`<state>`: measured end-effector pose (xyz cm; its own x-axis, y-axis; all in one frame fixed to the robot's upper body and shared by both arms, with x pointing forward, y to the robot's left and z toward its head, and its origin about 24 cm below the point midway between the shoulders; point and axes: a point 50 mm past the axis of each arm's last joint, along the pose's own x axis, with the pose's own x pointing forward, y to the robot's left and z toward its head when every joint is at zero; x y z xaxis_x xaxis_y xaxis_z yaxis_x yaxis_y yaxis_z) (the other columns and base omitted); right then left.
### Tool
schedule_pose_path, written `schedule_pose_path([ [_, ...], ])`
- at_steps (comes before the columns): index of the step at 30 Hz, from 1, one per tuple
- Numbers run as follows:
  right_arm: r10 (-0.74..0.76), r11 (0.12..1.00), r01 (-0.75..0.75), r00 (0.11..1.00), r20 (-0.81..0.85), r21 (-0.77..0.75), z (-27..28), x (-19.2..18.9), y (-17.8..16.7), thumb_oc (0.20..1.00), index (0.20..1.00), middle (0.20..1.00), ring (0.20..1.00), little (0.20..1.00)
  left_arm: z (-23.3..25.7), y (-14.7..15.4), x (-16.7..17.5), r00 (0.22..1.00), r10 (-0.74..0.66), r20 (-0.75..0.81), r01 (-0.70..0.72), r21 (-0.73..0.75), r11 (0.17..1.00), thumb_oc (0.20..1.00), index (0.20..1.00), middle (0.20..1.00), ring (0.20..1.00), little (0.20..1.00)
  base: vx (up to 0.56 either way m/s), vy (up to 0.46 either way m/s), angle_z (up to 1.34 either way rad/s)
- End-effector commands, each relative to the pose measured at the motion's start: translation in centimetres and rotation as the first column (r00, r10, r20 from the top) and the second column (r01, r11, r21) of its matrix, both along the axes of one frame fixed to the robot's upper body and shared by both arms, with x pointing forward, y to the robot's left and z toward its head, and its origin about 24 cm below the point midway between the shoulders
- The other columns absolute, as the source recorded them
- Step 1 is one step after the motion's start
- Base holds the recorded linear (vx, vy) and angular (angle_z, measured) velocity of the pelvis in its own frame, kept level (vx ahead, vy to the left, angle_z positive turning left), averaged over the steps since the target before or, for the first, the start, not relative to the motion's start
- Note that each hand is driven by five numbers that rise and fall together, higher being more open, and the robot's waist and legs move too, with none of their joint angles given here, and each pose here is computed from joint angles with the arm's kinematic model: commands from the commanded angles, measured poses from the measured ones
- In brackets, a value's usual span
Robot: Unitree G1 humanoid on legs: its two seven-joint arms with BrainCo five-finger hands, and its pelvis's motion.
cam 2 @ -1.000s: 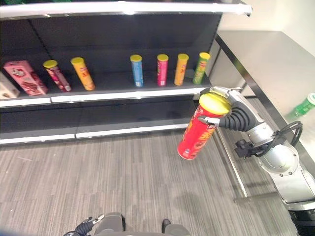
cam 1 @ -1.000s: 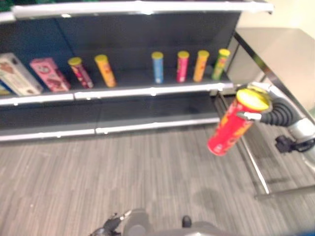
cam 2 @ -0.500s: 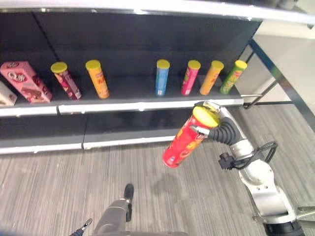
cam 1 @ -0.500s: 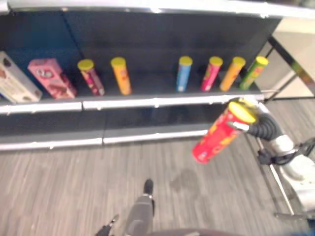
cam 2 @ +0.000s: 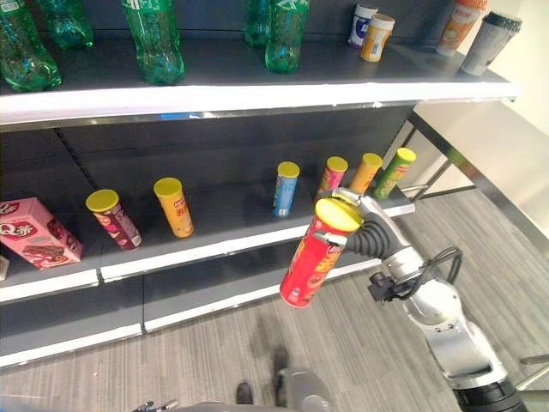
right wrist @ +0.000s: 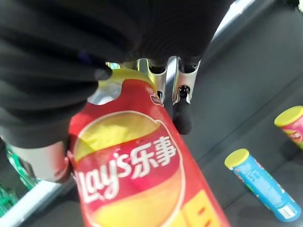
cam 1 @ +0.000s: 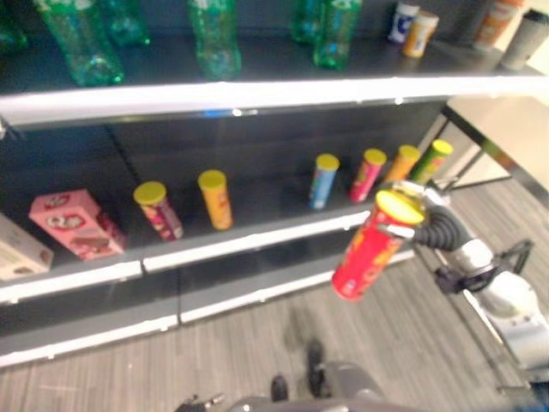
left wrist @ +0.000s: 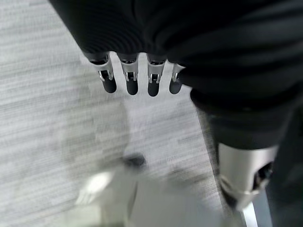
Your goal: Put the goods on the table back onto the shelves and tidy them up.
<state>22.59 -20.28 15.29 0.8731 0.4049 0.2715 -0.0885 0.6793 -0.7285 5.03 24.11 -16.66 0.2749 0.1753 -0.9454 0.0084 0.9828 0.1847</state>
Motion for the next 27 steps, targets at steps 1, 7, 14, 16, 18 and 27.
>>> schedule_pose_path([
  [1, -0.003, 1.000, -0.002, 0.979, 0.206, 0.025, 4.1, 0.2, -0.4, 0.200, 0.200, 0.200, 0.200, 0.200, 0.3, -0.6, 1.7, 0.990, -0.132, 0.056, 0.132, 0.004, 0.991, 1.000, 1.000, 1.000, 1.000, 1.000, 0.20, -0.042, 0.58],
  [7, 0.042, 0.997, -0.051, 0.987, 0.153, 0.051, 2.3, -0.3, 0.9, 0.200, 0.200, 0.200, 0.200, 0.200, 0.1, -0.9, 1.1, 0.997, -0.037, 0.075, 0.037, 0.006, 0.999, 1.000, 1.000, 1.000, 1.000, 1.000, 0.19, -0.038, 0.26],
  [14, -0.035, 0.999, 0.037, 0.989, 0.141, -0.013, 0.6, -1.0, 0.6, 0.200, 0.200, 0.200, 0.200, 0.200, 0.0, -1.1, 0.5, 0.990, 0.117, 0.079, -0.117, -0.008, 0.993, 1.000, 1.000, 1.000, 1.000, 1.000, 0.05, 0.047, -0.14],
  [16, -0.056, 0.998, 0.057, 0.991, 0.124, -0.005, 0.1, -1.6, 0.2, 0.200, 0.200, 0.200, 0.200, 0.200, -0.2, -1.0, -0.2, 0.992, 0.114, 0.055, -0.114, -0.001, 0.993, 1.000, 1.000, 1.000, 1.000, 1.000, 0.16, 0.084, -0.43],
  [18, -0.079, 0.997, 0.080, 0.992, 0.103, -0.010, -0.5, -2.0, -0.1, 0.200, 0.200, 0.200, 0.200, 0.200, -0.2, -1.3, -0.4, 0.997, 0.067, 0.039, -0.067, 0.005, 0.998, 1.000, 1.000, 1.000, 1.000, 1.000, 0.09, 0.069, -0.48],
  [27, -0.115, 0.993, 0.115, 0.992, 0.045, -0.011, -2.1, -2.5, -0.4, 0.200, 0.200, 0.200, 0.200, 0.200, -0.3, -2.3, 0.1, 0.998, -0.045, 0.048, 0.045, 0.000, 0.999, 1.000, 1.000, 1.000, 1.000, 1.000, 0.01, 0.044, -0.21],
])
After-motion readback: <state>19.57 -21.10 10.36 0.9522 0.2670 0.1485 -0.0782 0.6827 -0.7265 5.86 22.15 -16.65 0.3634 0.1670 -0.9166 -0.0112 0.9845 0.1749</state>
